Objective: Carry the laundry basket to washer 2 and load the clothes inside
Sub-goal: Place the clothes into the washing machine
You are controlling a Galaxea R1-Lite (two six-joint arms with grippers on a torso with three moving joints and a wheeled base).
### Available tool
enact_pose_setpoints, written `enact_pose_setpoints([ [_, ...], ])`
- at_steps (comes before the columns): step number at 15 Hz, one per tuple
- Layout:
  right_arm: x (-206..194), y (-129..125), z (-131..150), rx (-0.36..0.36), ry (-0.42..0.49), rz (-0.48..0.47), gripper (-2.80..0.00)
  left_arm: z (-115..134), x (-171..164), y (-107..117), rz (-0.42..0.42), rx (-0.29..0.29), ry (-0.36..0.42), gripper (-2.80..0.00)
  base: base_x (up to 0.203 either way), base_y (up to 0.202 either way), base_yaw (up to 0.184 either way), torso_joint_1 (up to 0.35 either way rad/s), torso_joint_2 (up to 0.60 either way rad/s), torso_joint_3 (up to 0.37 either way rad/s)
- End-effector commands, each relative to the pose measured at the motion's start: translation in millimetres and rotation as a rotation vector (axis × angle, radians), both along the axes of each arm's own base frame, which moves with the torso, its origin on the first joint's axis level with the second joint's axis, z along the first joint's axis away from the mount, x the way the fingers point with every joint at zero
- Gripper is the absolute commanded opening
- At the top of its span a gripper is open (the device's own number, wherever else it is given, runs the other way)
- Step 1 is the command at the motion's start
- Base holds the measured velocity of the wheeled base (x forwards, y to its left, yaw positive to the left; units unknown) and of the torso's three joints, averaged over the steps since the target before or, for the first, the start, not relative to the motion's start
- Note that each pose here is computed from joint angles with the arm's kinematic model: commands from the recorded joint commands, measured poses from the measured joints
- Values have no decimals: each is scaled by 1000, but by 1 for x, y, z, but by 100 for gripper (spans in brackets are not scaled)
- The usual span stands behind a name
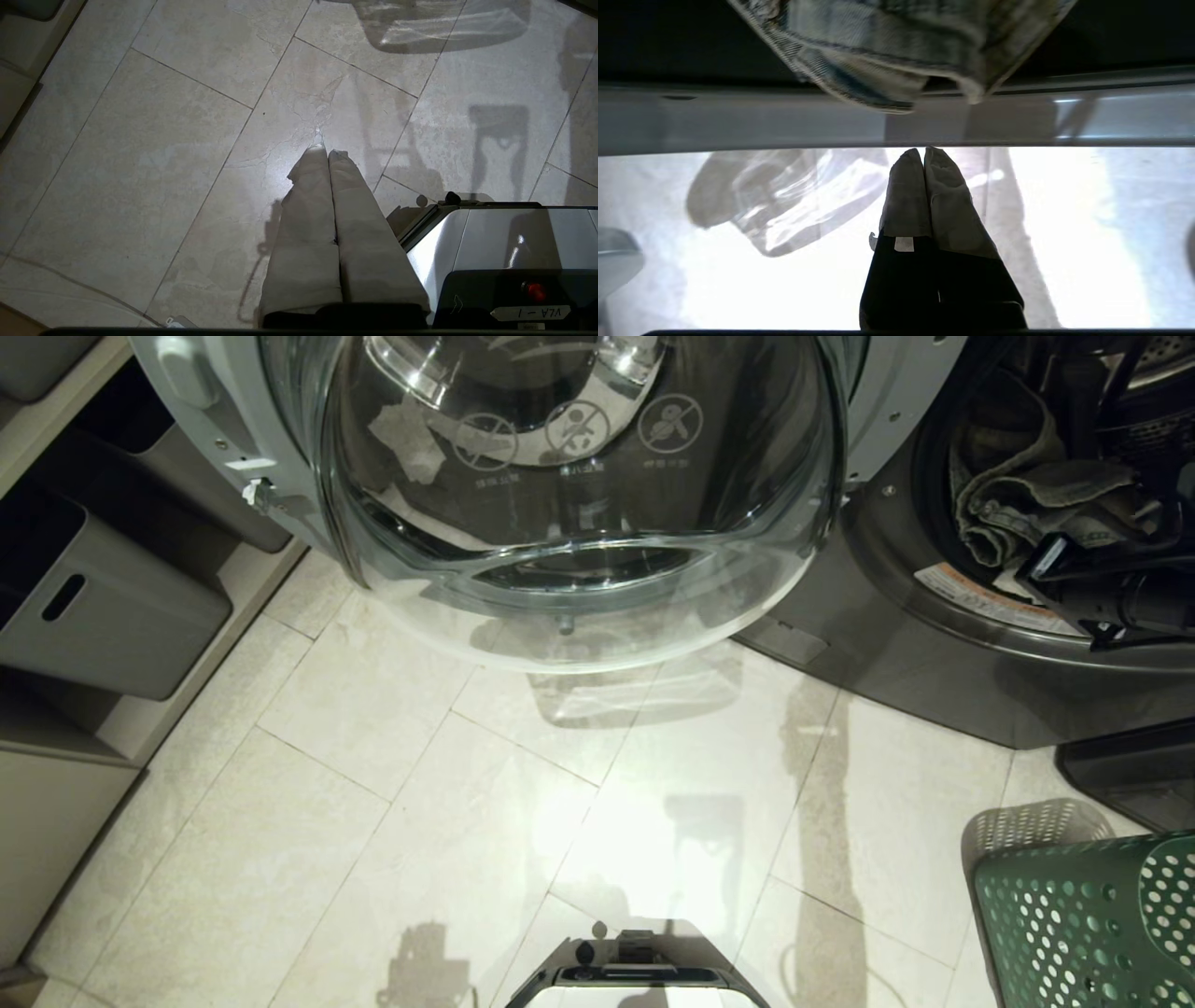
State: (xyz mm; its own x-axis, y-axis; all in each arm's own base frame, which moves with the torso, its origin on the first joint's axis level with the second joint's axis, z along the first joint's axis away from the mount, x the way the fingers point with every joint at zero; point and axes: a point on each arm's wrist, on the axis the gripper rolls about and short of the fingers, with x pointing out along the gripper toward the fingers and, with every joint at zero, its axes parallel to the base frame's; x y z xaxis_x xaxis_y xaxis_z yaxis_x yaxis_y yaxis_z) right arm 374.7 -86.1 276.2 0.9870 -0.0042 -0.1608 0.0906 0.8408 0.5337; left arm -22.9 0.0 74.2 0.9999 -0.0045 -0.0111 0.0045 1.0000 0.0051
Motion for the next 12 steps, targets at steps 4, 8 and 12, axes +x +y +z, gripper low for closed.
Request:
enact_pose_setpoints([
  [4,28,-4,7,24,-64,14,-280,0,0,0,1,0,0,-280,0,0,0,0,0,0],
  [8,50,-9,4,42,-97,2,-280,0,0,0,1,0,0,-280,0,0,0,0,0,0],
  [12,64,-18,25,-12,-233,-199,-280,0,0,0,0,1,0,-280,0,0,0,0,0,0],
])
